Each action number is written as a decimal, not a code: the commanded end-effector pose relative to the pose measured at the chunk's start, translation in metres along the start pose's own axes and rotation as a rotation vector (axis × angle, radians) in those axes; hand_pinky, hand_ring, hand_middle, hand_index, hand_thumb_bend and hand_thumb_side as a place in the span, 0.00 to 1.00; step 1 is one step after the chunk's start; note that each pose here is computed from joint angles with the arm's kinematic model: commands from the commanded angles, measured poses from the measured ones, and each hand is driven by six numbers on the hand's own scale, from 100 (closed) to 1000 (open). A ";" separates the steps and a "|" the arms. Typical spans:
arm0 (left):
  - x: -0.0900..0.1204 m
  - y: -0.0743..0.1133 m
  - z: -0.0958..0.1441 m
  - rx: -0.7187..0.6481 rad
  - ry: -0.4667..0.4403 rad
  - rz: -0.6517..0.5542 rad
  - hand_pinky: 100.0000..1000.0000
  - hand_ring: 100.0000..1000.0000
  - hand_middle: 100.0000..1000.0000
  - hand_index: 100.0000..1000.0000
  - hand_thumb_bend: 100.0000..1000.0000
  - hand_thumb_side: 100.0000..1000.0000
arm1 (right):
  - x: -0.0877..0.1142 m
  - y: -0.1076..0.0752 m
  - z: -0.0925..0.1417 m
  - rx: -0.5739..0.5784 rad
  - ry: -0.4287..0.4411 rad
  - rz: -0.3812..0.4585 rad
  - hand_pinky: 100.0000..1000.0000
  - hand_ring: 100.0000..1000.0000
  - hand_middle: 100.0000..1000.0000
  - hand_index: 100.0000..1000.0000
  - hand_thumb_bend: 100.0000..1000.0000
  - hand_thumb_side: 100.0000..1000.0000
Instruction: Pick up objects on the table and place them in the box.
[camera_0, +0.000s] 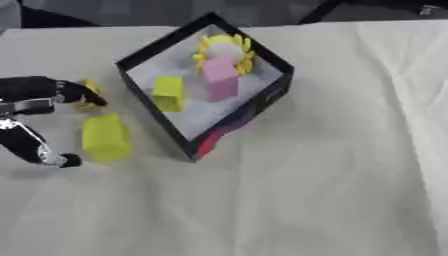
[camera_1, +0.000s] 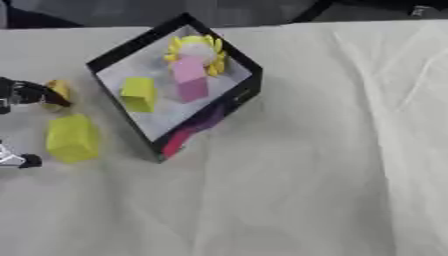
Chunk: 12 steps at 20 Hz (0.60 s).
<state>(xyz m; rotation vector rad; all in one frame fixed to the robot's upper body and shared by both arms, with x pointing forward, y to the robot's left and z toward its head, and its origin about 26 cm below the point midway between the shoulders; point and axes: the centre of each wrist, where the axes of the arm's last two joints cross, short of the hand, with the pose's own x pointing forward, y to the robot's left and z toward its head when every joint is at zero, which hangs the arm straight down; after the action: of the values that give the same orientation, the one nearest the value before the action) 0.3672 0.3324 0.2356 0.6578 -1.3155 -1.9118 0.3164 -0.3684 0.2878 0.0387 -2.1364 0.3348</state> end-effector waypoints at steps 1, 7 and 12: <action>-0.006 0.007 0.003 0.005 0.026 -0.030 0.98 0.96 0.85 0.96 0.46 0.25 | 0.009 -0.003 -0.003 0.000 -0.017 0.028 0.96 0.70 0.60 0.79 0.00 0.49; -0.010 0.008 -0.004 0.025 0.039 -0.035 0.98 0.96 0.85 0.96 0.47 0.29 | 0.008 -0.004 -0.003 0.001 -0.006 0.031 0.97 0.70 0.60 0.79 0.00 0.49; -0.012 0.007 -0.007 0.028 0.047 -0.037 0.98 0.96 0.86 0.97 0.50 0.34 | 0.008 -0.004 -0.003 0.003 -0.005 0.031 0.97 0.70 0.60 0.79 0.00 0.49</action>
<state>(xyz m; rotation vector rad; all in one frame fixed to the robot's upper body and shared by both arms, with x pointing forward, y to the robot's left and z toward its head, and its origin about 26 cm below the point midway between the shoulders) 0.3820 0.3329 0.2273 0.6948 -1.3039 -1.9002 0.3179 -0.3685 0.2853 0.0380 -2.1218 0.3370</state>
